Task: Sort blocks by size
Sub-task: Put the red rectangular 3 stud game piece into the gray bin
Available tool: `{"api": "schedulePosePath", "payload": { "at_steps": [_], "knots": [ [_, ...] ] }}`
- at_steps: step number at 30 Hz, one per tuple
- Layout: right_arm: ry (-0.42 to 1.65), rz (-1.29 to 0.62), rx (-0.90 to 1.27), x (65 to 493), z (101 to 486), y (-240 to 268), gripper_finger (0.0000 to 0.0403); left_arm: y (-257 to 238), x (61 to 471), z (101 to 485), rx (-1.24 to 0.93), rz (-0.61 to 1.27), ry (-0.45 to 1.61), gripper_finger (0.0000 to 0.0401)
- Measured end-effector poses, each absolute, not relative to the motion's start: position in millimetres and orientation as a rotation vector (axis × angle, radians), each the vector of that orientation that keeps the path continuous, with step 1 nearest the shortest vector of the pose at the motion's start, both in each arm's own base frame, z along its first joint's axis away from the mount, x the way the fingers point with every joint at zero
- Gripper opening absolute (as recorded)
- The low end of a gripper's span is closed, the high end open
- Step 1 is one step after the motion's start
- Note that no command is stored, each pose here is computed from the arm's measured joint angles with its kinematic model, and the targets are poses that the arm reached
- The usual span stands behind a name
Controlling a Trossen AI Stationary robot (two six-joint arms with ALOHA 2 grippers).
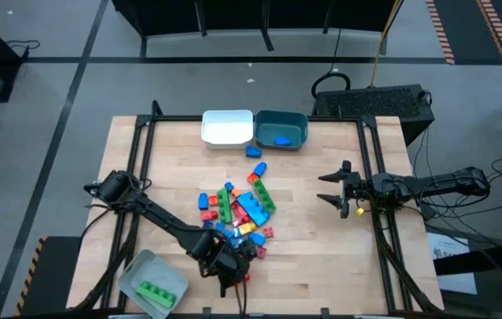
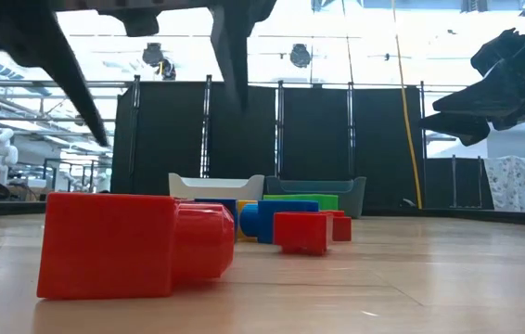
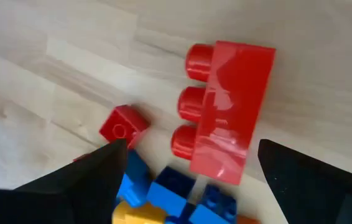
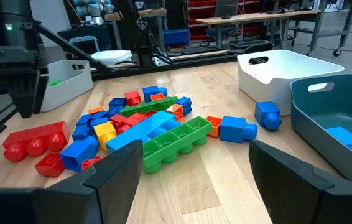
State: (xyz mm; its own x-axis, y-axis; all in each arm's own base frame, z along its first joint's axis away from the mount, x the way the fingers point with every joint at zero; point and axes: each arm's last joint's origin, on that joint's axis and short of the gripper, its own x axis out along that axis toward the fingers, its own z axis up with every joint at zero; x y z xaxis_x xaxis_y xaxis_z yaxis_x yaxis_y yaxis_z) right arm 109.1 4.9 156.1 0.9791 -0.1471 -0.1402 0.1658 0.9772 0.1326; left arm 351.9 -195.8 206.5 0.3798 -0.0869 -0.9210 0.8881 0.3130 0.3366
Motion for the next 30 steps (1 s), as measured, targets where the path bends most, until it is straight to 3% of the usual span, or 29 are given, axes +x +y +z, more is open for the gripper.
{"api": "schedulePosePath", "payload": {
  "at_steps": [10, 30],
  "knots": [
    [0.131, -0.158, 0.144, 109.1, 156.1, 4.9, 0.0279, -189.6, 363.4, 176.3, 1.025, -0.894, 1.015, 0.0361],
    [0.143, -0.159, 0.141, 109.7, 154.9, 5.0, 0.0279, -179.1, 381.3, 153.6, 0.887, -1.015, 0.964, 0.0361]
  ]
}}
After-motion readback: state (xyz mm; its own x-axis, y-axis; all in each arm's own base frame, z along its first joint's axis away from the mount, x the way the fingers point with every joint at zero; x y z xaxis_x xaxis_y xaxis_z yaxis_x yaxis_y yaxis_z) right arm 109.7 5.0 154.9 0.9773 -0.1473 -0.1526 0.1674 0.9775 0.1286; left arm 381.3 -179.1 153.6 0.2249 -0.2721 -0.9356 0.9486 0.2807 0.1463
